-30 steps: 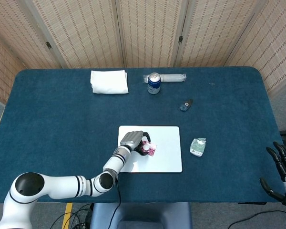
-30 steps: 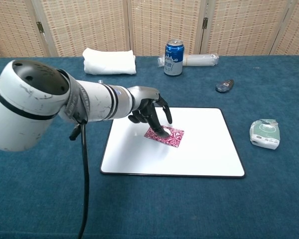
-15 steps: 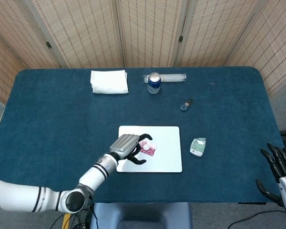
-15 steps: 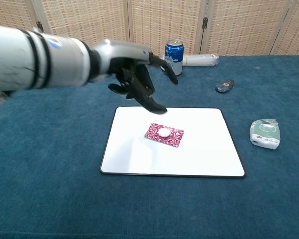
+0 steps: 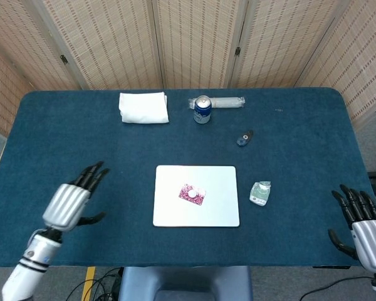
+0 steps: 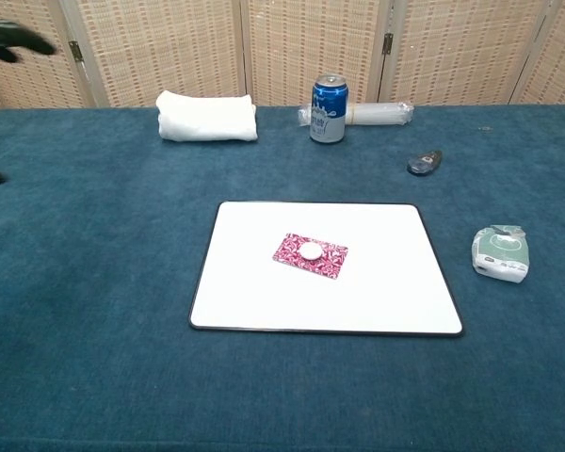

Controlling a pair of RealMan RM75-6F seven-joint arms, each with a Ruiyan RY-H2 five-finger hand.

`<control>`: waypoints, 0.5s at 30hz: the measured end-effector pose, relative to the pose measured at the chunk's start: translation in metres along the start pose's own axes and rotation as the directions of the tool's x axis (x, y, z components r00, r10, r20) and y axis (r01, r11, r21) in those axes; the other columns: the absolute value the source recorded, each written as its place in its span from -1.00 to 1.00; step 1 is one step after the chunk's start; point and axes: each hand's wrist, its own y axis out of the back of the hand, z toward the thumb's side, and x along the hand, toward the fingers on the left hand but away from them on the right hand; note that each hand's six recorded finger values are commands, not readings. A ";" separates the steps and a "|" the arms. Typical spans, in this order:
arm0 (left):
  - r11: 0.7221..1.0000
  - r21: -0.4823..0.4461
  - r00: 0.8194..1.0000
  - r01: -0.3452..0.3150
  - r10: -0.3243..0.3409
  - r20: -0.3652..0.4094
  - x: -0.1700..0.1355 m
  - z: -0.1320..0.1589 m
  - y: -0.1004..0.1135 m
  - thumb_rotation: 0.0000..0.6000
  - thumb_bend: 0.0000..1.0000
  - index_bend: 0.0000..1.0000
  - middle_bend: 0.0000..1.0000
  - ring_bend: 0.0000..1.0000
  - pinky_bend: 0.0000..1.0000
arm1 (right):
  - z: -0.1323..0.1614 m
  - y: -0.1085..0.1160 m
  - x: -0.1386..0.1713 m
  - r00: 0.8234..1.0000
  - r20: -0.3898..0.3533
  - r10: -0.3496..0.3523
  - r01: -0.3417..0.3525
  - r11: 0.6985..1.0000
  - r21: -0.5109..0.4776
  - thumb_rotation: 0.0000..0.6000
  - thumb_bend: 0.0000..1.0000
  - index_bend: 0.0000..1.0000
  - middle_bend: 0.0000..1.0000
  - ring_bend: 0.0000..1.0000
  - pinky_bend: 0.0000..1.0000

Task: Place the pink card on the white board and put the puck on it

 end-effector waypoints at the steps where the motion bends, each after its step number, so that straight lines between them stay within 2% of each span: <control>1: 0.999 0.028 0.998 -0.025 0.026 -0.058 -0.018 -0.021 -0.004 0.95 -0.51 -1.00 -1.00 -0.85 -0.07 | -0.001 -0.002 -0.001 1.000 0.009 0.005 -0.005 1.000 0.003 1.00 -0.47 -0.95 -1.00 -1.00 -1.00; 4: 0.994 0.075 0.984 -0.075 0.086 -0.157 -0.056 -0.061 -0.013 1.00 -0.51 -1.00 -1.00 -0.86 -0.09 | -0.004 -0.008 -0.008 0.999 0.041 0.021 -0.022 1.000 0.013 1.00 -0.47 -0.95 -1.00 -1.00 -1.00; 7: 0.990 0.069 0.976 -0.122 0.132 -0.174 -0.080 -0.081 -0.022 1.00 -0.51 -1.00 -1.00 -0.87 -0.17 | -0.004 -0.015 -0.014 0.998 0.059 0.034 -0.036 0.999 0.032 1.00 -0.45 -0.96 -1.00 -1.00 -1.00; 11: 0.991 0.001 0.973 -0.137 0.135 -0.190 -0.101 -0.095 -0.037 1.00 -0.51 -1.00 -1.00 -0.88 -0.18 | -0.001 -0.017 -0.016 0.998 0.059 0.031 -0.034 0.999 0.037 1.00 -0.44 -0.96 -1.00 -1.00 -1.00; 15: 0.991 -0.052 0.974 -0.120 0.108 -0.199 -0.114 -0.100 -0.046 1.00 -0.51 -1.00 -1.00 -0.90 -0.18 | 0.002 -0.012 -0.013 0.999 0.054 0.004 -0.007 0.999 0.048 1.00 -0.44 -0.96 -1.00 -1.00 -1.00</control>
